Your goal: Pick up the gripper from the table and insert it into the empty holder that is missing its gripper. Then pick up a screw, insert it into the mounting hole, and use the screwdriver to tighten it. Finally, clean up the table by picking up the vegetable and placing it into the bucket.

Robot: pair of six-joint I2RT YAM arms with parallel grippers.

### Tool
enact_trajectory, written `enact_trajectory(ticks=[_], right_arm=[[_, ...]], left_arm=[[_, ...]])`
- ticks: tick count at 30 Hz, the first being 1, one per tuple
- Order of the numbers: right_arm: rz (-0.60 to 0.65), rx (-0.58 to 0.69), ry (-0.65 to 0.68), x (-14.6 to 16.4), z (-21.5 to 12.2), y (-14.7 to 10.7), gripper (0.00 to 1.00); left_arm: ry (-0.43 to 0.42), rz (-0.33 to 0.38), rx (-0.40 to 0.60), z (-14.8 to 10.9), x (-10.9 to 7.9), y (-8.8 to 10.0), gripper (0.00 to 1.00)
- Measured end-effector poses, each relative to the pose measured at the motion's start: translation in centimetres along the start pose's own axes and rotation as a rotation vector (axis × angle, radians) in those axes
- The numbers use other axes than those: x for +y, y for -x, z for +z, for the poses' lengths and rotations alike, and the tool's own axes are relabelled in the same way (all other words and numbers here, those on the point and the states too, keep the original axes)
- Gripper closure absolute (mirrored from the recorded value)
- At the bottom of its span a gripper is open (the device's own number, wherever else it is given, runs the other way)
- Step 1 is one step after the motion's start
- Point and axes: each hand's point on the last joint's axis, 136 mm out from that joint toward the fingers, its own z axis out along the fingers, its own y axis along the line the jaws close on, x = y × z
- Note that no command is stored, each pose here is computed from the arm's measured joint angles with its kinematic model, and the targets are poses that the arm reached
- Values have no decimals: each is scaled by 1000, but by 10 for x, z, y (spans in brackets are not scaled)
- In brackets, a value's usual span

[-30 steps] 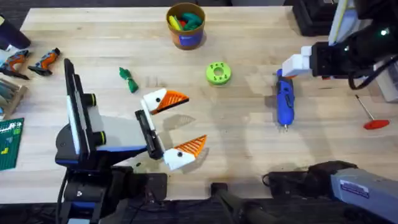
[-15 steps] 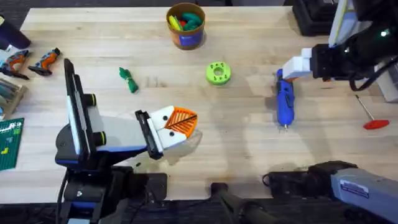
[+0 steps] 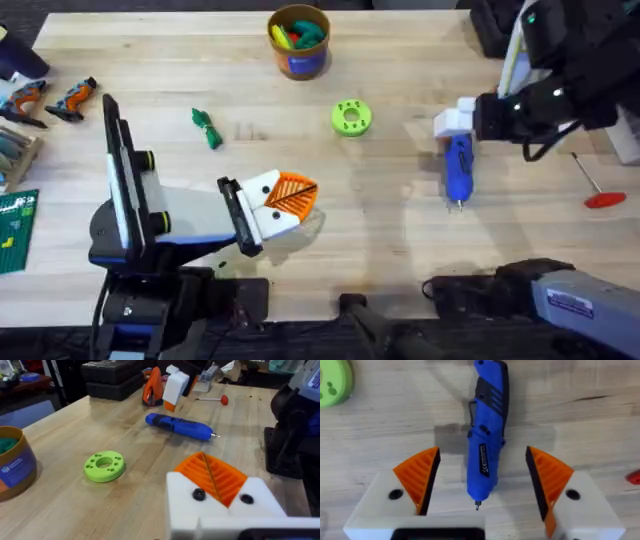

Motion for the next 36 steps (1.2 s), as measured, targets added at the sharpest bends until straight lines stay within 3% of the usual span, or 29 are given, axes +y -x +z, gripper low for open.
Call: enact_trajectory(ticks=[11,17,36], right_arm=[[-15,91,-22,3,39,-1,10],[39,142,-43,-9,57,-3,10],[21,155,5,-9,97,10,10]], left_arm=[[0,0,0,0,0,0,996],[0,0,0,0,0,0,996],[0,0,0,0,0,0,996]])
